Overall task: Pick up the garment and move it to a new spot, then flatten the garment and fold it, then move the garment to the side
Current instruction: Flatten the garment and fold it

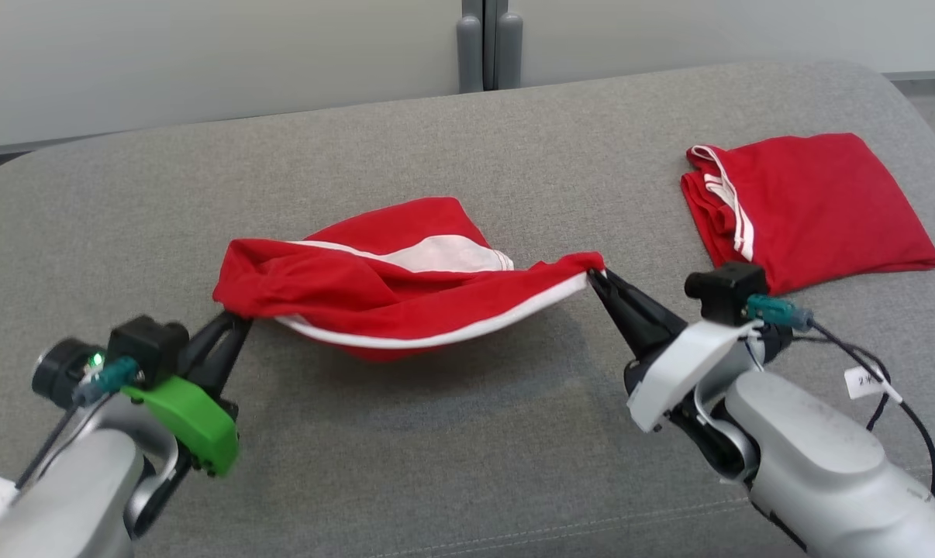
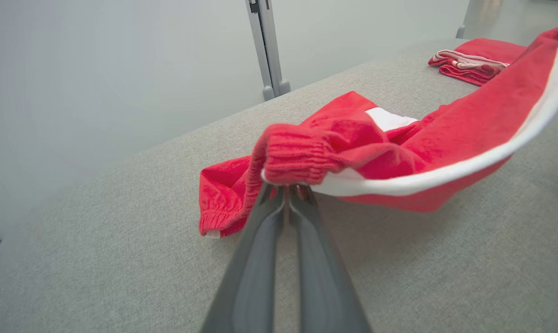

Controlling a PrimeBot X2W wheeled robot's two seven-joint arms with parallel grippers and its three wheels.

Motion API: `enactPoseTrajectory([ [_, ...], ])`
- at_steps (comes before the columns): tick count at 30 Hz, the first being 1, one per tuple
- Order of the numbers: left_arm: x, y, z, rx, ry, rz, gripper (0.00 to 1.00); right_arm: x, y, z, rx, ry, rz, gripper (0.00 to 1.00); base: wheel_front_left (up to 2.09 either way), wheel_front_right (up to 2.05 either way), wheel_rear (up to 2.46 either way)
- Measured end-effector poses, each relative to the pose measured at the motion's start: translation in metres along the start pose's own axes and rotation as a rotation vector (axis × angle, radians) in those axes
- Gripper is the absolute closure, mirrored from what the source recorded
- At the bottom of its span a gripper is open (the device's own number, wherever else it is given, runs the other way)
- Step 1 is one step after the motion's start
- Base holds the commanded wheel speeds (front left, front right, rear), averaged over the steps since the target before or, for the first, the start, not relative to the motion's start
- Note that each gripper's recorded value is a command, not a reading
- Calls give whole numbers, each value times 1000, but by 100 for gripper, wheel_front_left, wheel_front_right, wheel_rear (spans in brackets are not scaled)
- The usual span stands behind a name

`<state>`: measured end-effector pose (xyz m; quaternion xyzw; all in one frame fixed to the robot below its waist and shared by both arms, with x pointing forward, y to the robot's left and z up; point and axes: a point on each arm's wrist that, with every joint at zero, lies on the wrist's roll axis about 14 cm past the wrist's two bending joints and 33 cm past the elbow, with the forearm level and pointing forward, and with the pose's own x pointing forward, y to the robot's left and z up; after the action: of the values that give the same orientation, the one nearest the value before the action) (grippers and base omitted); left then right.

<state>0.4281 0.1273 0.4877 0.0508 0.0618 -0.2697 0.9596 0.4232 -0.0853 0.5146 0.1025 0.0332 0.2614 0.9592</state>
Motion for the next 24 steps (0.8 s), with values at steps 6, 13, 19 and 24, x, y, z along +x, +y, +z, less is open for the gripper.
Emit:
enactPoseTrajectory([
  [6,35,23,51,61,-58,-4,100,31,-9,37,-81,-48,29,100,0,0,0],
  [13,84,49,106,119,-92,-6,100,78,-26,86,-115,-100,30,100,0,0,0],
  [19,126,72,127,97,-66,7,100,119,-53,124,-116,-137,-12,100,0,0,0],
  [24,160,93,137,49,-62,33,100,148,-81,136,-93,-131,-70,100,0,0,0],
])
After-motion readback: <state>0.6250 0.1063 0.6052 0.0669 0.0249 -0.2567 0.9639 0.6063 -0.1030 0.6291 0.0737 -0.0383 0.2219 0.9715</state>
